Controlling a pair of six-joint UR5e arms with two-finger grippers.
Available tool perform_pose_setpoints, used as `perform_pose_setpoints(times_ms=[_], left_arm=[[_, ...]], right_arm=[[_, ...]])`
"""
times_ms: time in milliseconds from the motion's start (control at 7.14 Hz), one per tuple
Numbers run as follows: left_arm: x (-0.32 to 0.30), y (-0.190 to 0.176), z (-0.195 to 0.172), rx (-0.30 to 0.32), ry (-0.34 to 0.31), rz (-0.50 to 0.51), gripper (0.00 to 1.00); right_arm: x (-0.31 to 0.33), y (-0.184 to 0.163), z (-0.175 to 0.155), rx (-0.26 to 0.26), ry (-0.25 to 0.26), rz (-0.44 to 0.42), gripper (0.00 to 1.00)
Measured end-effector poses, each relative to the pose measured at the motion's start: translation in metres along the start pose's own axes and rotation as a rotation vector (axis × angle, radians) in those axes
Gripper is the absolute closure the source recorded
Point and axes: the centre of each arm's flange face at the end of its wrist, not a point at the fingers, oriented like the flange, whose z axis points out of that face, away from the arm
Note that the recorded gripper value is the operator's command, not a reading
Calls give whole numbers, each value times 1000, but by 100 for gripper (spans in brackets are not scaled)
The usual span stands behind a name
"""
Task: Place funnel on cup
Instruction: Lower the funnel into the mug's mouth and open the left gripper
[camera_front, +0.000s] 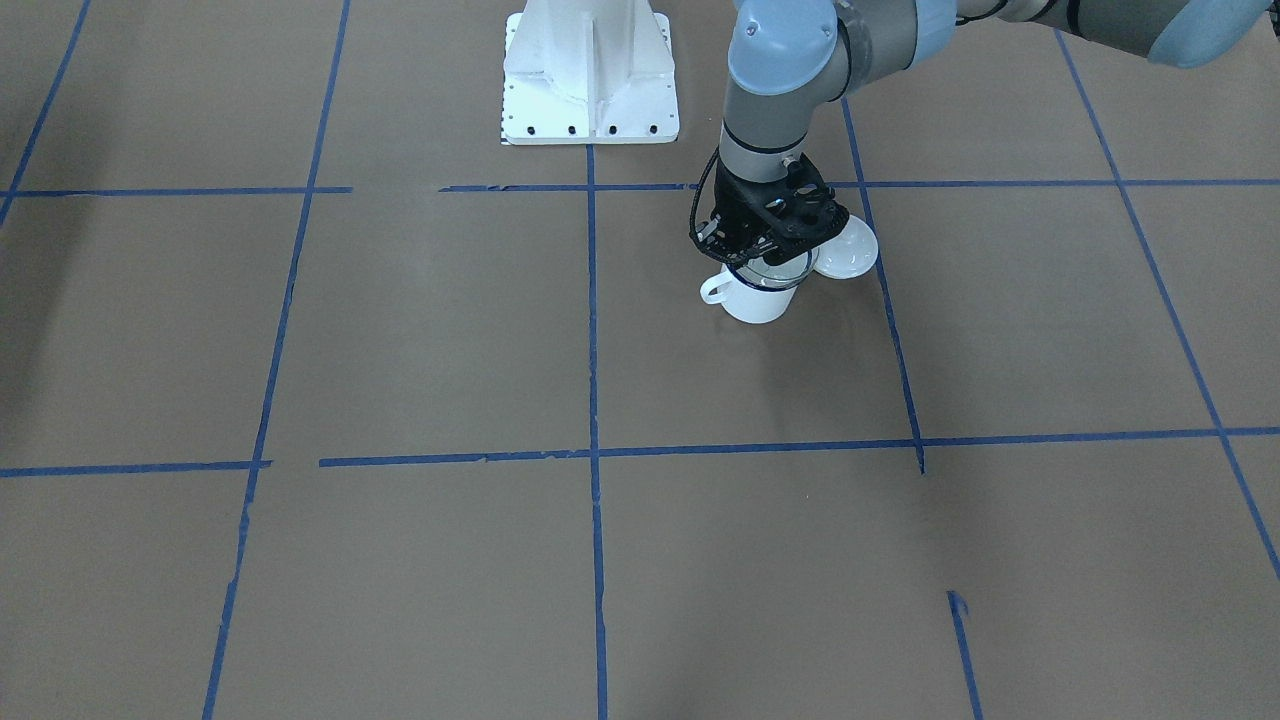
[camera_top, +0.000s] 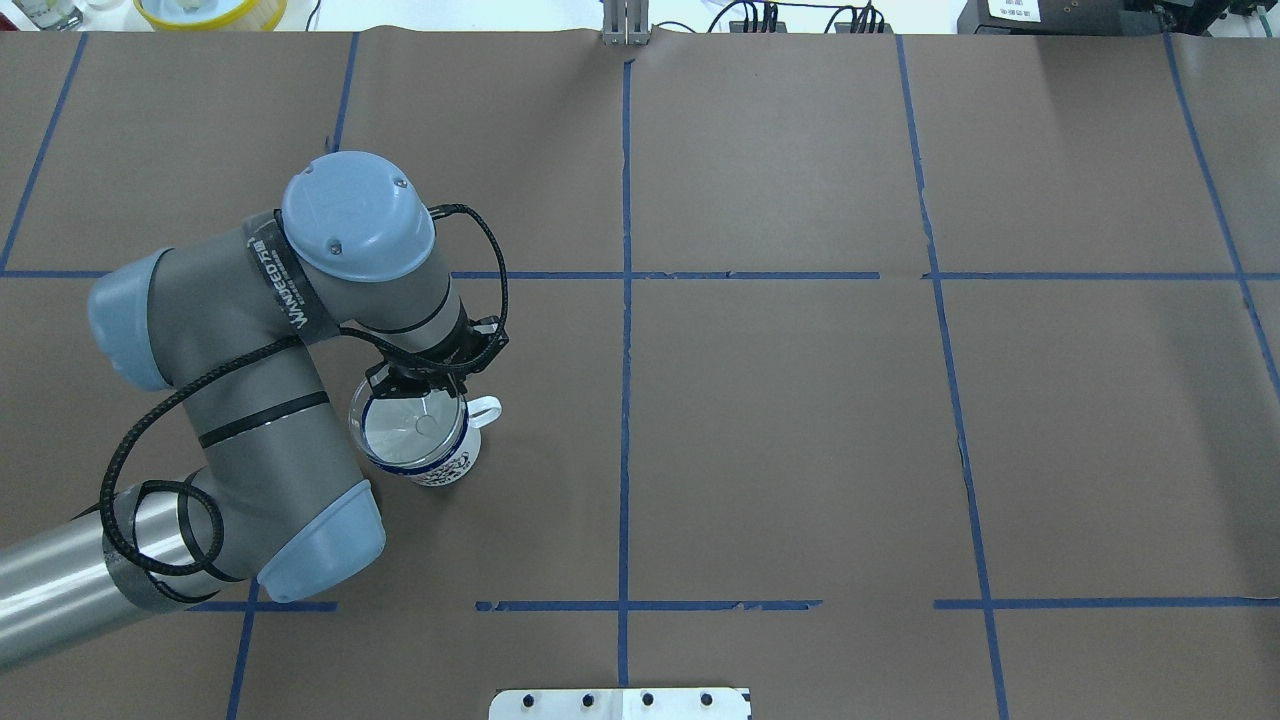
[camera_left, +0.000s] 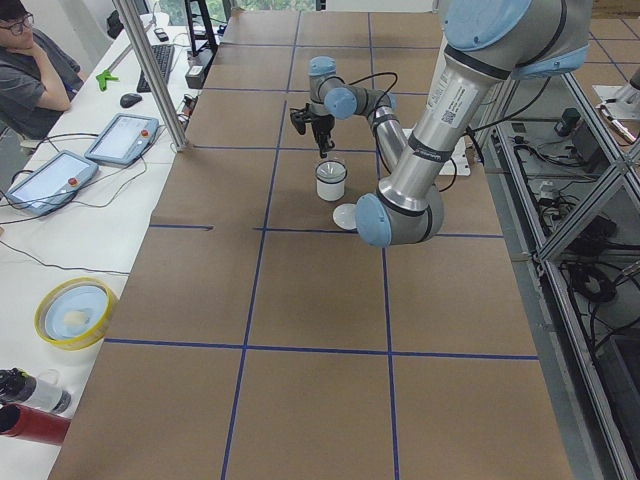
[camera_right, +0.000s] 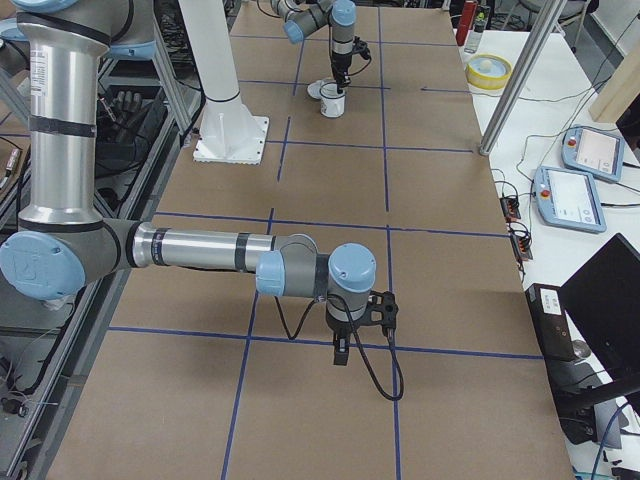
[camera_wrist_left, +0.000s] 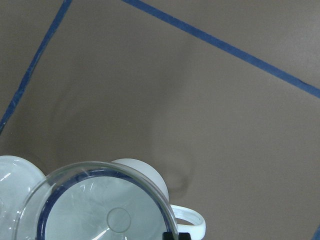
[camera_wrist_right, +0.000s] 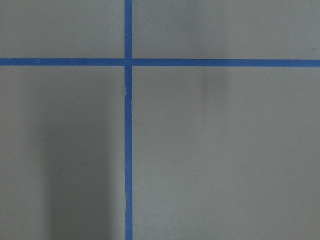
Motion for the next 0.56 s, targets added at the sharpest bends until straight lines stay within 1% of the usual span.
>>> perform_pose_setpoints(times_ms=[420, 560], left_arm=[[1, 9, 5, -9, -4, 13, 100], [0, 10, 6, -10, -5, 13, 92]], right_arm=[[0, 0, 0, 0, 0, 0, 0], [0, 0, 0, 0, 0, 0, 0]])
